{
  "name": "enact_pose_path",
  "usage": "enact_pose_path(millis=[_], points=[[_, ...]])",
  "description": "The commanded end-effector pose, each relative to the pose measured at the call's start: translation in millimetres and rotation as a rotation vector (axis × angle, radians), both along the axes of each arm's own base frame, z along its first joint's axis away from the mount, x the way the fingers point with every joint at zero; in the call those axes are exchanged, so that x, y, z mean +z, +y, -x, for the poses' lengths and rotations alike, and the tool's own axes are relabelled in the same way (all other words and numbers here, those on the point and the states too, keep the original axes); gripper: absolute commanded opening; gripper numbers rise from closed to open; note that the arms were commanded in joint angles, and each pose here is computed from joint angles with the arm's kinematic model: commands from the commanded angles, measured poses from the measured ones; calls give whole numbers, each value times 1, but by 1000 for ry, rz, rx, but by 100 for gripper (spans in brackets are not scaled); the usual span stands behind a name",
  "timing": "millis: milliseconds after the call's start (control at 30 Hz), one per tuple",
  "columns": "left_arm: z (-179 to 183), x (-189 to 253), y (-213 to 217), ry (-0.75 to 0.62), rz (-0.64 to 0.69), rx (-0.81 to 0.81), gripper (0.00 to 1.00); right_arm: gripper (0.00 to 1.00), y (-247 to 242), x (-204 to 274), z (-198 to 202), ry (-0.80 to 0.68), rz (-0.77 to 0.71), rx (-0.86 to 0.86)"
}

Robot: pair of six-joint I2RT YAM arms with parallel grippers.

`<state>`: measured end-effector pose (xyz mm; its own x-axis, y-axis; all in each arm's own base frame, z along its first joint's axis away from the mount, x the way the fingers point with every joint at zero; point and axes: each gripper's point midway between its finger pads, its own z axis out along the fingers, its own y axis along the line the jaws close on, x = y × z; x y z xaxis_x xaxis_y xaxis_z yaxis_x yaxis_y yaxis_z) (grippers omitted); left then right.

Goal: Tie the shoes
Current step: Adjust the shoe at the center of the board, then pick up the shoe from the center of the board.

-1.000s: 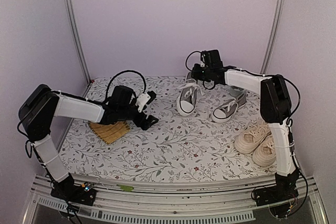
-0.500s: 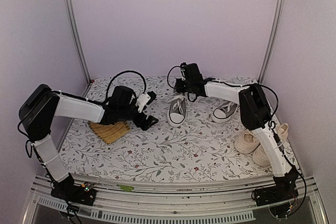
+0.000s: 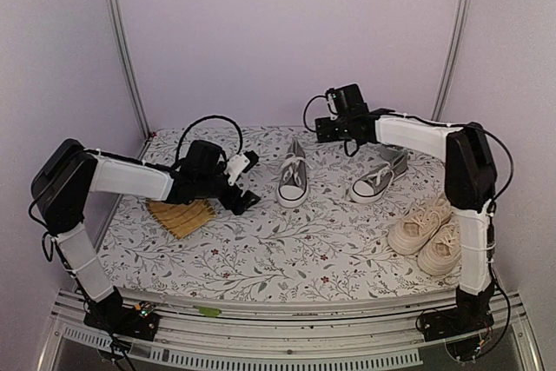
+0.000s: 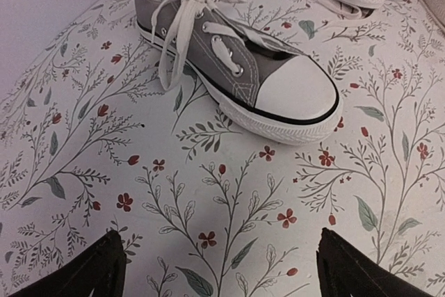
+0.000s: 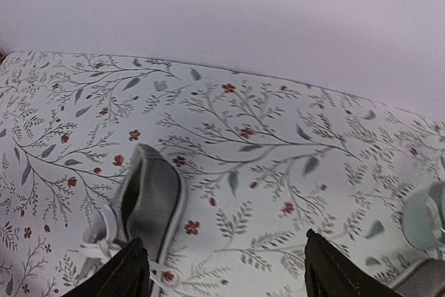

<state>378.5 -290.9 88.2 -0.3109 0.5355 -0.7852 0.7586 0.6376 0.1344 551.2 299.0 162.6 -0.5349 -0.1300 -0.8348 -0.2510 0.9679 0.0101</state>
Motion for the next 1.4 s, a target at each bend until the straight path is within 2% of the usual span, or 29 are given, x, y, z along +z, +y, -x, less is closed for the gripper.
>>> enact_pose_path(millis=[0, 133, 233, 467, 667, 733, 767, 900, 967, 1133, 1233, 1367], points=[[-8, 23, 1, -39, -9, 20, 96, 79, -159, 29, 10, 6, -77, -356], [-8, 26, 0, -48, -9, 12, 96, 83, -239, -17, 27, 114, -151, -542], [-8, 23, 1, -45, -15, 18, 96, 88, -268, -52, 30, 200, -204, -604], [-5, 15, 2, -26, -23, 14, 96, 93, -273, -94, 11, 283, -247, -600], [-5, 15, 2, -26, -23, 11, 96, 87, -262, -118, 2, 339, -269, -561], [-5, 14, 2, -27, -27, 10, 96, 78, -261, -125, 4, 354, -267, -558], [-5, 14, 2, -27, -28, 9, 96, 67, -261, -127, 4, 359, -267, -556], [-5, 14, 2, -27, -32, 7, 96, 16, -257, -125, 8, 369, -277, -531], [-3, 16, 0, -27, -22, -5, 96, 2, -252, -115, 11, 358, -295, -501], [7, 27, -10, -37, 27, -78, 95, 0, -226, -81, 28, 338, -369, -389], [21, 35, -21, -46, 55, -162, 92, 0, -183, -45, 43, 305, -409, -228], [43, 44, -44, -67, 95, -286, 89, 0, -123, 17, 69, 222, -383, 3]])
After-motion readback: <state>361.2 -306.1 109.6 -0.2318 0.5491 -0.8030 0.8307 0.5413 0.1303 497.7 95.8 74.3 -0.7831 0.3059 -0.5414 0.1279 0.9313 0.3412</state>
